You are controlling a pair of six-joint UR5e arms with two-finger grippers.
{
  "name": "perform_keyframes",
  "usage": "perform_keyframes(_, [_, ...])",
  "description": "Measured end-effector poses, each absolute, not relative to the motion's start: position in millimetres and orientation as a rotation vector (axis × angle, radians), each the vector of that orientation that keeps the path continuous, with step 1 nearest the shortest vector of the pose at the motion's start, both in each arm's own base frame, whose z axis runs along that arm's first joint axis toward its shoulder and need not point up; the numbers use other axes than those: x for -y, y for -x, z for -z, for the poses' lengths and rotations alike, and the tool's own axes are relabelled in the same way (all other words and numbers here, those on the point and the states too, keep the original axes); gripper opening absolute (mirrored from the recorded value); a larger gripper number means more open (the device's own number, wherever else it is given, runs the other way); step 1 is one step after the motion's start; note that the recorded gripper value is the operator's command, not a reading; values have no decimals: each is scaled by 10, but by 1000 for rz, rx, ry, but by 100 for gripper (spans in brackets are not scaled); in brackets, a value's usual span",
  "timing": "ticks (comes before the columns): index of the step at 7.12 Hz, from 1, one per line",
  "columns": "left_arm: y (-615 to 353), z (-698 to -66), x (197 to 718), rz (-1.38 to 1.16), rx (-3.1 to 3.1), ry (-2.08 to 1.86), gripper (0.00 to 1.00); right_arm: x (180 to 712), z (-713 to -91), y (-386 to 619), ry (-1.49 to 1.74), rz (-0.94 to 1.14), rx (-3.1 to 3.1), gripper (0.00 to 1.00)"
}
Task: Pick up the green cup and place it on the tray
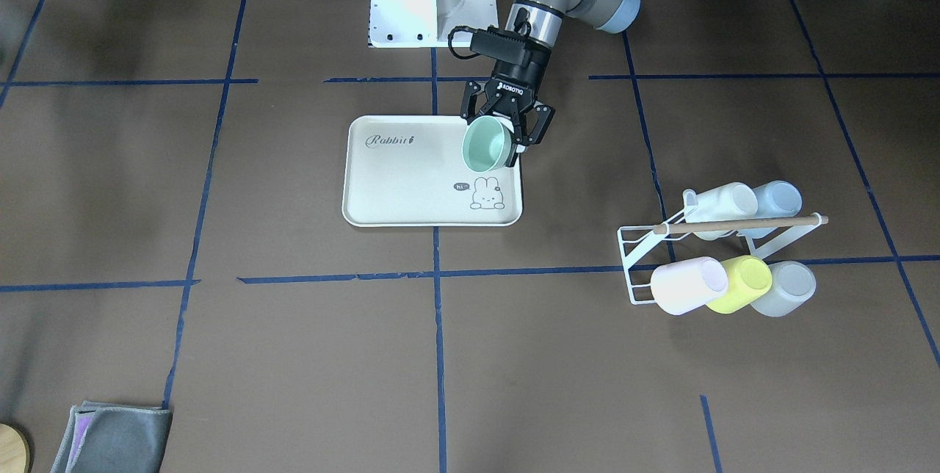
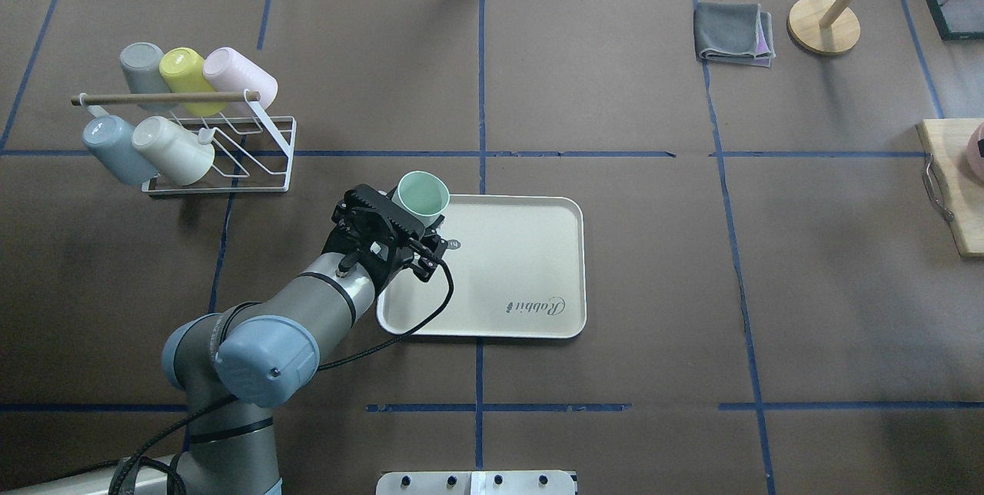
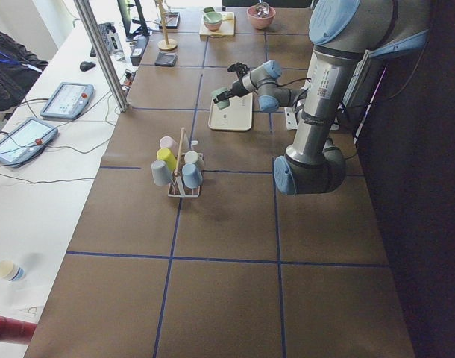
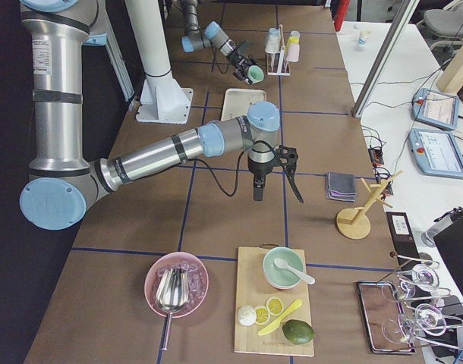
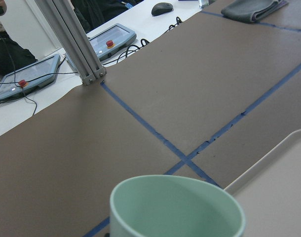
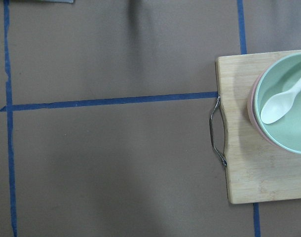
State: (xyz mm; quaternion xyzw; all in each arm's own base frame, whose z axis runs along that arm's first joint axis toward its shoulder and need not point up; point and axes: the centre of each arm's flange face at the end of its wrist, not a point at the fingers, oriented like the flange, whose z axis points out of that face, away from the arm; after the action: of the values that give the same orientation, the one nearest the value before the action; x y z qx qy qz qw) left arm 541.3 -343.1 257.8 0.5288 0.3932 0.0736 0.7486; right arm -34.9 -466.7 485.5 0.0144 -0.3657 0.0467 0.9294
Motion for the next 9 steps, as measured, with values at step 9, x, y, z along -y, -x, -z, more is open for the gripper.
perform_keyframes(9, [-6003,-2804,3364,9,-1063,-1203,35,4698,-4836,310,-36,-104,750,100])
